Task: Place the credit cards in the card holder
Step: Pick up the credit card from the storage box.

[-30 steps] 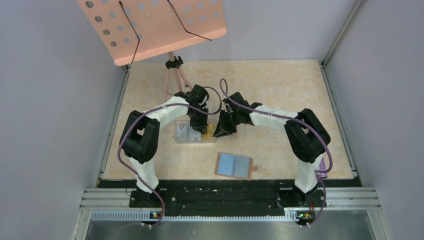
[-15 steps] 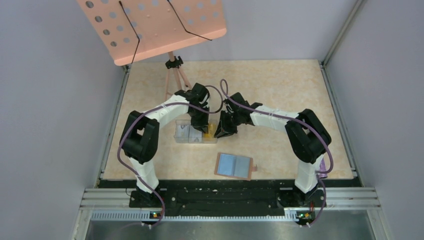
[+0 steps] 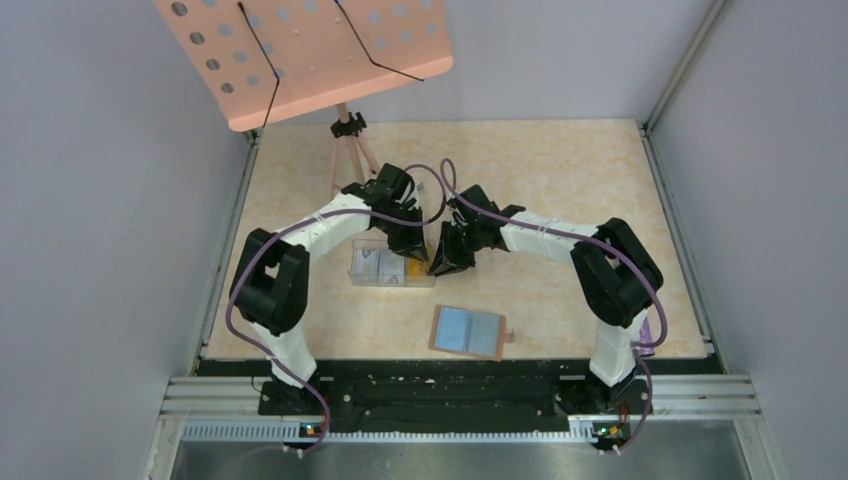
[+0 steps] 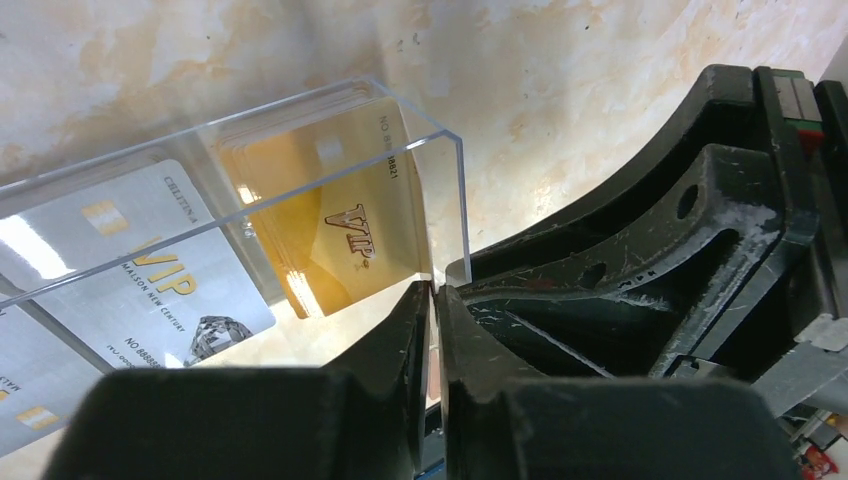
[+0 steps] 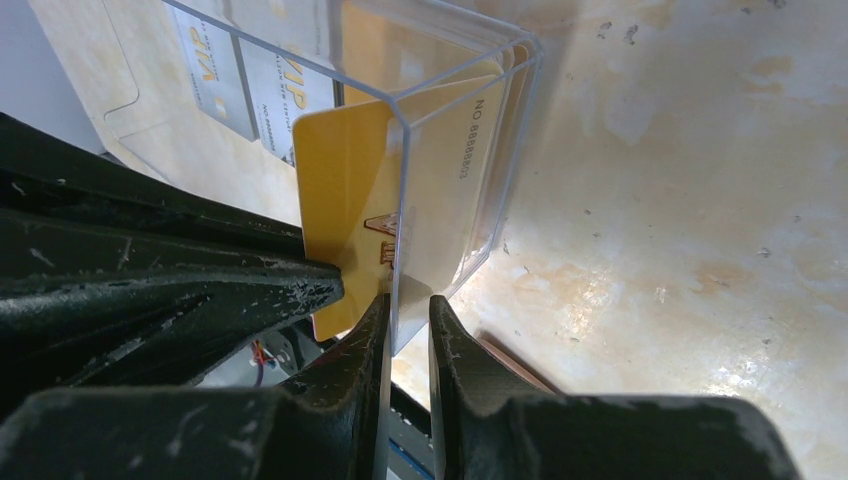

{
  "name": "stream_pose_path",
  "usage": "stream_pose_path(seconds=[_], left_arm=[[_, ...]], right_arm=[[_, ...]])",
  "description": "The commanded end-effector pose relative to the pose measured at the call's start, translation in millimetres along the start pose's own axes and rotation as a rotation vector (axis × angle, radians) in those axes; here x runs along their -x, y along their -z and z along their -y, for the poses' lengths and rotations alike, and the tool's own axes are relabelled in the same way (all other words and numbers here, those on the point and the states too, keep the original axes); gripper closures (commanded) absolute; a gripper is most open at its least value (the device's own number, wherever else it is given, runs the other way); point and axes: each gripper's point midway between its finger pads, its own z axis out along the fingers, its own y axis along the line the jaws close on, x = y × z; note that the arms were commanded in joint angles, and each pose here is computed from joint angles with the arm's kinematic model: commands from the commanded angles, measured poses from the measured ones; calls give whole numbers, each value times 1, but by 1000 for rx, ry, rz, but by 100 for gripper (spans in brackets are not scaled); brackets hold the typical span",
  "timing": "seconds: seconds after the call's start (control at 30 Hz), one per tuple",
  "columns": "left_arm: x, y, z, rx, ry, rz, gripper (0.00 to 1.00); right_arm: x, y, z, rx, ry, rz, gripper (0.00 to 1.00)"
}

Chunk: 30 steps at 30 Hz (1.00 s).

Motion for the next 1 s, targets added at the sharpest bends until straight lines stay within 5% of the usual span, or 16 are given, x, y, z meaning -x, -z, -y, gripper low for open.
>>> stream_pose_path(seconds=[0.0, 0.1, 0.3, 0.63, 0.97], left_arm=[[5, -2, 1, -20, 8, 11, 92], [4, -2, -1, -11, 8, 8, 100], [9, 7, 3, -21, 5, 39, 100], [27, 77, 15, -13, -19, 255, 100], [-14, 109, 33, -209, 28, 327, 100]], right_arm=[[-9, 11, -21, 59, 59, -7, 100], [-8, 12, -22, 60, 61, -6, 100], [-4, 17, -26, 59, 70, 13, 100], [13, 70, -56, 92, 115, 168, 51], [-9, 125, -56, 188, 110, 239, 28]])
